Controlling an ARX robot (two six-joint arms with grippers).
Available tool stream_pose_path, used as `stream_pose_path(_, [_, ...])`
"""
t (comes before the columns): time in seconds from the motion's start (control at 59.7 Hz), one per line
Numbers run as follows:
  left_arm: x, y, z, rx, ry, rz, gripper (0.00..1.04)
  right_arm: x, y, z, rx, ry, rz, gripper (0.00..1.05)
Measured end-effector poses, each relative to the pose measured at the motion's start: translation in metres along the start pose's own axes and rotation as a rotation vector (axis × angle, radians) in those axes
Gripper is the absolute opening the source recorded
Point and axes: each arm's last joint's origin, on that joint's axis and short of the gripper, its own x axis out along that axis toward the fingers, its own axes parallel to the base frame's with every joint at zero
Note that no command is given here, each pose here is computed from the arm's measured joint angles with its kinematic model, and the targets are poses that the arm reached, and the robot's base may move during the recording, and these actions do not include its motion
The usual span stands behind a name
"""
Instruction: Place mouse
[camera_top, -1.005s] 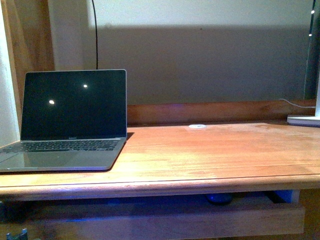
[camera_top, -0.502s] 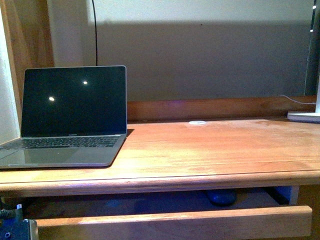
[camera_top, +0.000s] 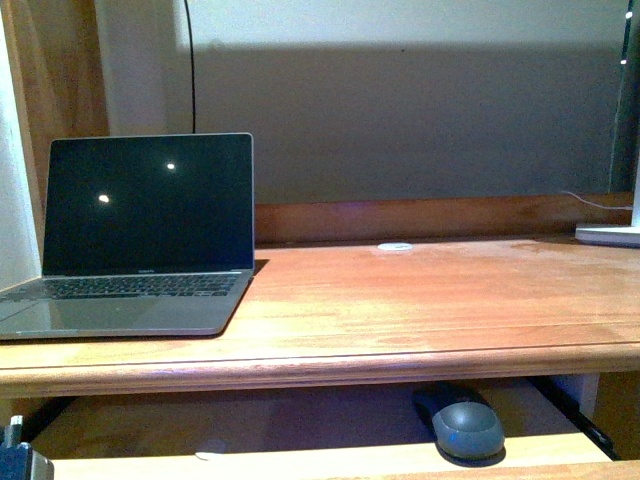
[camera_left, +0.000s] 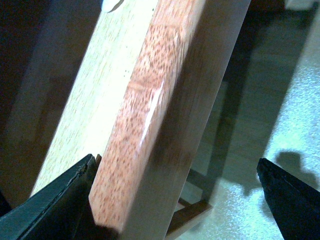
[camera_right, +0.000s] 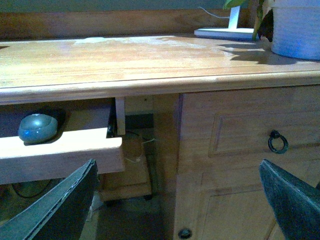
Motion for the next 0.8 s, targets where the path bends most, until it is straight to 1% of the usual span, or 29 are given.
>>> stream_pose_path(0.352, [-0.014, -0.012, 0.015, -0.075, -0.021, -0.098, 0.97, 0.0, 0.0, 0.0, 0.0, 0.0, 0.0, 0.97])
stream_pose_path(0.519, [-0.021, -0.026, 0.026, -0.134, -0.047, -0.165, 0.97, 0.0, 0.0, 0.0, 0.0, 0.0, 0.0, 0.97])
stream_pose_path(0.703, [-0.029, -0.038, 0.036, -0.197, -0.082, -0.221, 0.97, 0.0, 0.0, 0.0, 0.0, 0.0, 0.0, 0.97])
stream_pose_path(0.804, [-0.03, -0.042, 0.042, -0.27, -0.133, -0.242, 0.97, 0.0, 0.0, 0.0, 0.0, 0.0, 0.0, 0.97])
